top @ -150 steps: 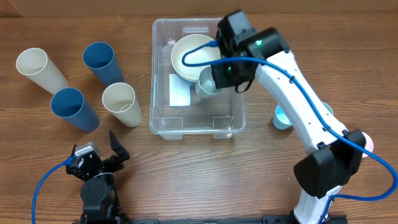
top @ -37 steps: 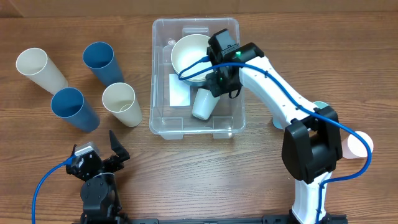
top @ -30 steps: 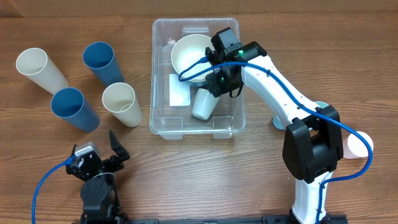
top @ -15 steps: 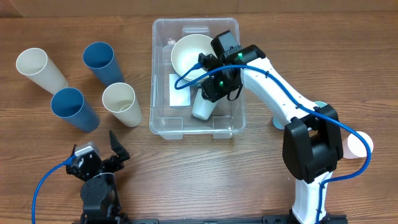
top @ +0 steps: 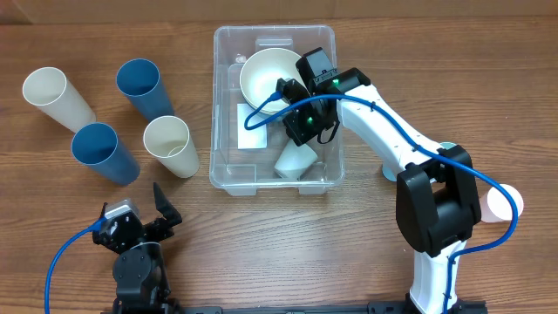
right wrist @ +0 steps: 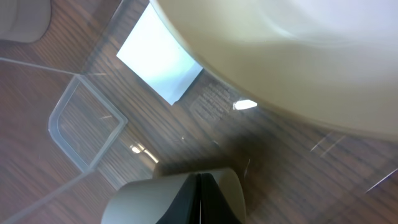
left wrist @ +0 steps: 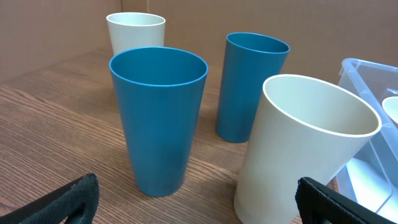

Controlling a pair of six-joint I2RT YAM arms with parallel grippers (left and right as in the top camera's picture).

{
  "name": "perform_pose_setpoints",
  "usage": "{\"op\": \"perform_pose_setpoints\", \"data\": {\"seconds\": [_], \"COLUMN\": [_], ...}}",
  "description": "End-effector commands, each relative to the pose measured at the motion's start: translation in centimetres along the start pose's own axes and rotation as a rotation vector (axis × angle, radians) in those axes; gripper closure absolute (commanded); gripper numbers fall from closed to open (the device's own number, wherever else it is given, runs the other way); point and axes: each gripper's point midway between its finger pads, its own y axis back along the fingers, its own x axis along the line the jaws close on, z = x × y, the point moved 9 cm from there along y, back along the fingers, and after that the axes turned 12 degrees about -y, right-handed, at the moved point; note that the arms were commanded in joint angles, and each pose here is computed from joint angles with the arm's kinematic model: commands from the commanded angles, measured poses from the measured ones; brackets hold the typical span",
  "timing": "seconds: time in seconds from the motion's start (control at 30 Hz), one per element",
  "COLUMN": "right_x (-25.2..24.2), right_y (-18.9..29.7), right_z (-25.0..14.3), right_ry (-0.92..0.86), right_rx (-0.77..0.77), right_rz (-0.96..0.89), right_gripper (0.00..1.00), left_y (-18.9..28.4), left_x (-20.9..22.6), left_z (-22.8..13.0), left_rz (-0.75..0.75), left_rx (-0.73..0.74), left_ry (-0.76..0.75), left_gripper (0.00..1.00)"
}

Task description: Pack container

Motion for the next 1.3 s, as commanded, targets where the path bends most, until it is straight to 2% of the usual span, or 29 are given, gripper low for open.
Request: {"op": "perform_pose_setpoints", "data": {"seconds": [0.0, 0.17, 0.23, 0.27, 0.37, 0.53, 0.83, 1.27], "right_x": [0.1, -0.1, -0.4, -0.5, -0.6, -0.2, 0.1, -0.1], "right_y": [-0.3, -0.2, -0.1, 0.1, 1.2, 3.5, 3.2, 1.9], "right_z": [-0.1, -0.4, -0.5, -0.6, -0.7, -0.5, -2.5, -0.9], "right_ry": [0.001, -0.005, -0.012, -0.018, -0.059, -0.099, -0.144, -0.049], "right_rx": [0.006, 0.020, 0.028, 0.038, 0.069, 0.107, 0.218, 0.107], "right_rz": [0.020, 0.004, -0.018, -0.025, -0.038, -0.058, -0.017, 0.028], "right_gripper": [0.96, 0.96, 0.65, 0.55, 0.49, 0.47, 0.47, 0.47], "left_y": [0.0, 0.0, 0.0, 0.0, 0.0, 0.0, 0.0, 0.0], "left_x": [0.2, 0.2, 0.2, 0.2, 0.2, 0.2, 0.2, 0.2], "left_z": [0.0, 0.0, 0.0, 0.0, 0.0, 0.0, 0.0, 0.0], "left_rz": [0.024, 0.024, 0.024, 0.024, 0.024, 0.024, 0.024, 0.024], "left_rx": [-0.002, -0.002, -0.002, -0.002, -0.002, -0.002, -0.002, -0.002], "left_ry": [-0.018, -0.018, -0.018, -0.018, -0.018, -0.018, -0.018, -0.018], "left_gripper": [0.00, 0.00, 0.00, 0.00, 0.00, 0.00, 0.00, 0.00]}}
